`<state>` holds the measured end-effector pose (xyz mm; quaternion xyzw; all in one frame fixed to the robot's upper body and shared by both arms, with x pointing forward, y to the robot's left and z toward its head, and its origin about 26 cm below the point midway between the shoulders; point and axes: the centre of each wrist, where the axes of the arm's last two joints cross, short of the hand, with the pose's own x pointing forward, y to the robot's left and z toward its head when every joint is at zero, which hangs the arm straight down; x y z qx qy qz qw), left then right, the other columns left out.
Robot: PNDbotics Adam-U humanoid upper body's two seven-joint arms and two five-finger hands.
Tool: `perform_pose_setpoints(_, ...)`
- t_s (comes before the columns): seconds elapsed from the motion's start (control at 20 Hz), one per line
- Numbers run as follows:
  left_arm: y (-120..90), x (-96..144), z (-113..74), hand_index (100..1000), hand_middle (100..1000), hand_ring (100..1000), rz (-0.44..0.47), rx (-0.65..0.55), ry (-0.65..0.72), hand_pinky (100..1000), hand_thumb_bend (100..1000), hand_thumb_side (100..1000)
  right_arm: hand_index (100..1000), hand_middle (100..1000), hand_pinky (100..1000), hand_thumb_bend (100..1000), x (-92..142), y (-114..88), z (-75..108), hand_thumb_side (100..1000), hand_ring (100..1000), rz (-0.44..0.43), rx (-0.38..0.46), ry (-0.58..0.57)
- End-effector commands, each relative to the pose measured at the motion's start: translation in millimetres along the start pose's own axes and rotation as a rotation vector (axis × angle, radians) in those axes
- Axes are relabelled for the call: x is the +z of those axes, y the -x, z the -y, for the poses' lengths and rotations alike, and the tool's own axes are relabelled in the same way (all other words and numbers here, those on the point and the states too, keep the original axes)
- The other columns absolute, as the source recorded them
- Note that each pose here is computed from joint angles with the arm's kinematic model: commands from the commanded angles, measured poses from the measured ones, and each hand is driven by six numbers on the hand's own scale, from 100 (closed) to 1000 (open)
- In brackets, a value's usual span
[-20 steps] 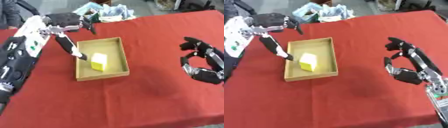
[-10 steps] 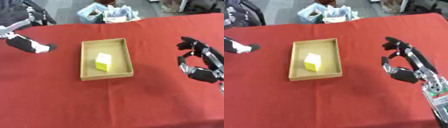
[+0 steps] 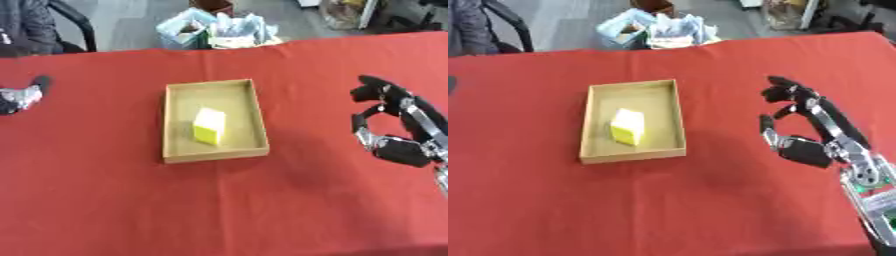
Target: Pick up objects on the table and place them in the box.
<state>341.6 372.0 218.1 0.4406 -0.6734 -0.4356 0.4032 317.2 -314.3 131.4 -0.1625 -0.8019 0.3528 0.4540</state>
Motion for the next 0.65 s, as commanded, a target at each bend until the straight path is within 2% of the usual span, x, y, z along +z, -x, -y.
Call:
perform_pose_setpoints(0.05, 3, 10, -9.2, 794, 636, 620, -0.052, 0.042, -0.097, 727, 234, 611, 964, 777, 631, 100, -1, -3, 8.5, 278, 805, 0.009, 0.024, 0.021)
perform_pose_setpoints(0.35, 10, 30, 12.0, 783, 620, 595, -0.136, 0.202, -0.179, 722, 192, 620, 964, 777, 631, 100, -2, -3, 7.3, 282, 803, 0.010, 0.017, 0.027)
perform_pose_setpoints(0.65, 11, 42, 24.3, 781, 618, 594, -0.163, 0.274, -0.217, 729, 178, 624, 964, 777, 631, 100, -2, -3, 6.6, 285, 803, 0.009, 0.012, 0.031)
